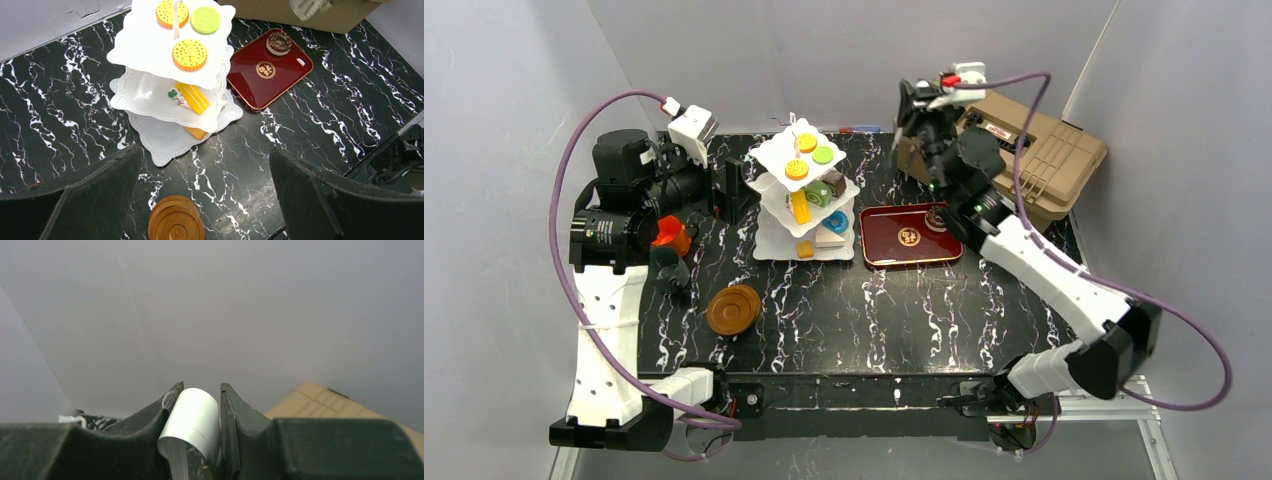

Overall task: Serve the afternoon tea
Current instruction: Place the desert on the desert table, then adjust the clamp.

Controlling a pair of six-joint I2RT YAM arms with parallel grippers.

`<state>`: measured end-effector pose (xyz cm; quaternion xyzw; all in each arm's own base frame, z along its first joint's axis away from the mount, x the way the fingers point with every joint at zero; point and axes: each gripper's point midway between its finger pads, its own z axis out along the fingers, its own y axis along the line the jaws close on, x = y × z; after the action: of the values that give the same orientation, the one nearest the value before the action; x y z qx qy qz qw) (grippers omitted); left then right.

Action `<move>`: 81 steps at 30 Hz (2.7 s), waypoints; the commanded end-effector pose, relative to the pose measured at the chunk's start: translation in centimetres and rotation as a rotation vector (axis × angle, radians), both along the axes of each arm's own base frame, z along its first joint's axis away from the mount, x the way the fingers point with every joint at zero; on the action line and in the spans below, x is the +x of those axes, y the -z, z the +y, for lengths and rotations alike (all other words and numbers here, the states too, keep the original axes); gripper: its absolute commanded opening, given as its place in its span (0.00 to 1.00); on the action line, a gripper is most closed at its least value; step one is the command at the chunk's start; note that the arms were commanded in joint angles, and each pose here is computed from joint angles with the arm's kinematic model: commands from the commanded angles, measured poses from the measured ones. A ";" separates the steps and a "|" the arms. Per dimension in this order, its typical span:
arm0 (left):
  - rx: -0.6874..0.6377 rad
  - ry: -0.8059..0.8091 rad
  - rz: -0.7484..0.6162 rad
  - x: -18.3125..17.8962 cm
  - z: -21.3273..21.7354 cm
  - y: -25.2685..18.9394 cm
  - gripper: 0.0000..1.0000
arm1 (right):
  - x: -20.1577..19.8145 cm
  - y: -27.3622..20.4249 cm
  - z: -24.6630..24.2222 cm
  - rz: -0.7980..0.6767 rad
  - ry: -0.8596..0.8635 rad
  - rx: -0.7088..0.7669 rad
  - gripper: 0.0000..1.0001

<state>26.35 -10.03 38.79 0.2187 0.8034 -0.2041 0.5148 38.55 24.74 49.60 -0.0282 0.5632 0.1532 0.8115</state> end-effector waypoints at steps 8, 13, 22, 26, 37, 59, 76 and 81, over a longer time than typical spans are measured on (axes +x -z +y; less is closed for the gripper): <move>-0.026 0.058 -0.007 -1.5 -0.8 0.0 0.98 | -1.1 15.5 -6.4 0.245 0.113 -0.069 0.01; -0.086 0.192 0.040 -3.4 -2.7 1.2 0.98 | -1.3 19.1 -7.0 0.275 0.121 -0.093 0.01; -0.155 0.385 0.178 -5.8 -6.7 7.0 0.98 | -0.8 19.5 -6.2 0.319 0.060 -0.013 0.01; 0.006 0.499 0.051 -6.2 -11.6 9.8 0.98 | -1.6 17.4 -5.6 0.332 0.003 0.056 0.01; 0.076 0.587 -0.058 -3.0 -22.8 9.8 0.98 | -6.1 14.2 -5.0 0.407 -0.174 0.192 0.01; 0.058 0.687 0.021 -4.1 -26.3 12.0 0.41 | -11.2 9.6 -4.0 0.408 -0.420 0.436 0.04; 0.013 0.602 0.013 -3.2 -25.1 9.8 0.17 | -13.1 12.5 -3.8 0.589 -0.433 0.398 0.88; 0.014 0.575 0.012 -2.8 -24.7 9.6 0.16 | -13.4 14.3 -3.9 0.674 -0.407 0.328 0.98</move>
<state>23.30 -35.41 25.55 0.4555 0.7291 -0.3317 0.3884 26.05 20.98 34.65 0.0581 0.7336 0.4071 0.5410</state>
